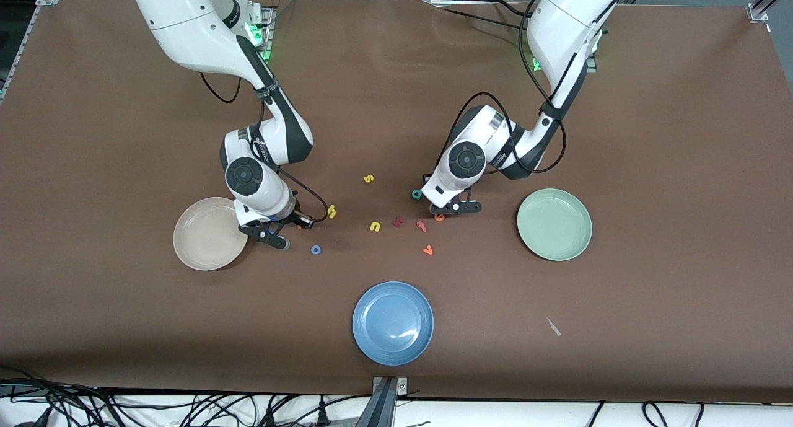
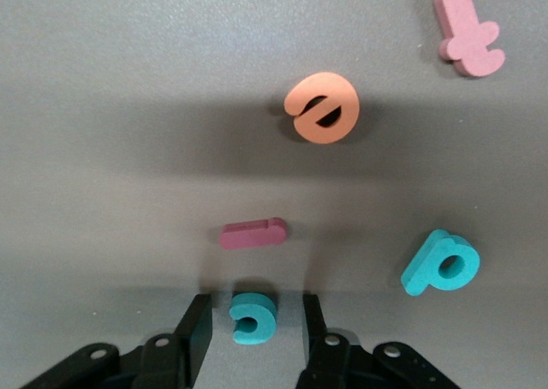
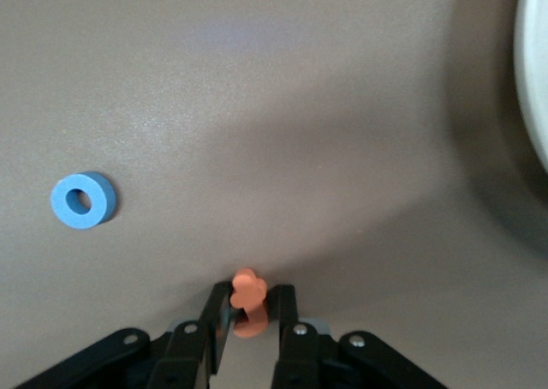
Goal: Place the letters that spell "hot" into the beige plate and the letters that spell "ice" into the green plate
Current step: 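Grasp the orange 3 with the right gripper while the left gripper grasps the c, then carry the 3 to the beige plate while the left gripper carries the c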
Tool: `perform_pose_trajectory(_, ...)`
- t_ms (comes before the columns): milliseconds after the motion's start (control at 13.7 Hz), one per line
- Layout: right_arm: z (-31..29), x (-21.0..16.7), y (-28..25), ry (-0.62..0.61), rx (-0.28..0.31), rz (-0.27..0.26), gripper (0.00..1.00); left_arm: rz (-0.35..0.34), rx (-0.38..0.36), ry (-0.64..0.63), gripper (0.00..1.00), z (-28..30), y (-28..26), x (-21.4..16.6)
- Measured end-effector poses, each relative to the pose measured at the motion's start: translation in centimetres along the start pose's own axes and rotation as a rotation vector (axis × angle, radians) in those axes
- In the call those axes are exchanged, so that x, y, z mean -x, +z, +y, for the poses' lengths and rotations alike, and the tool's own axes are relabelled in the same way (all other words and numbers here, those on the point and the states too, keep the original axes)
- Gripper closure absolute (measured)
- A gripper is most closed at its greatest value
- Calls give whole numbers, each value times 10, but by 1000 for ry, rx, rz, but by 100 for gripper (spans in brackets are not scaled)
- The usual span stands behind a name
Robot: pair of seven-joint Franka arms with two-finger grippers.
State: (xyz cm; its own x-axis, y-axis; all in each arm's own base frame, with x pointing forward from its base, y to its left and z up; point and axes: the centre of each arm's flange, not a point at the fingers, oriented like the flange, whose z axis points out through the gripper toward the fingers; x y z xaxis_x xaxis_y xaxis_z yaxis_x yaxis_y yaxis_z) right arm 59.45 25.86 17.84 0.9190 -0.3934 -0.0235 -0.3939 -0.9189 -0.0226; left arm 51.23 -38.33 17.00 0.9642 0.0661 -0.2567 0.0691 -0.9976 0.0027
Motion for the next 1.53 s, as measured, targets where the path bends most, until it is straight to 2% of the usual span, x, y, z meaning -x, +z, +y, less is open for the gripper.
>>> perform_pose_trajectory(146,0,0,0,1,0,0,81,-1,0,0,56,0,2,0)
perform_pose_trajectory(219,0,0,0,1,0,0,81,0,0,0,56,0,2,0)
perform_pose_trajectory(292,0,-1,-1,0,-1,1,81,4,3,1,63,1,1,0)
perform_pose_trajectory(438,-3,-3,-5,-8,-2,2,81,6,4,3,67,2,1,0)
perform_pose_trajectory(584,1,-16,-19,-51,19,-13,81,8,5,4,79,2,0,0)
perform_pose_trajectory(949,74,-78,-62,-301,90,-31,81,14,8,4,79,3,-8,-2)
perform_pose_trajectory(1168,118,-97,-56,-399,119,-40,81,8,-5,9,79,-3,-47,-10)
perform_pose_trajectory(1314,133,-101,-49,-463,123,-21,81,10,-9,41,79,-18,-83,-20)
perform_pose_trajectory(1460,137,-101,-46,-485,106,2,65,25,-8,101,79,-47,-113,-36)
perform_pose_trajectory(1533,133,-100,-48,-474,81,7,54,33,-9,139,79,-66,-123,-45)
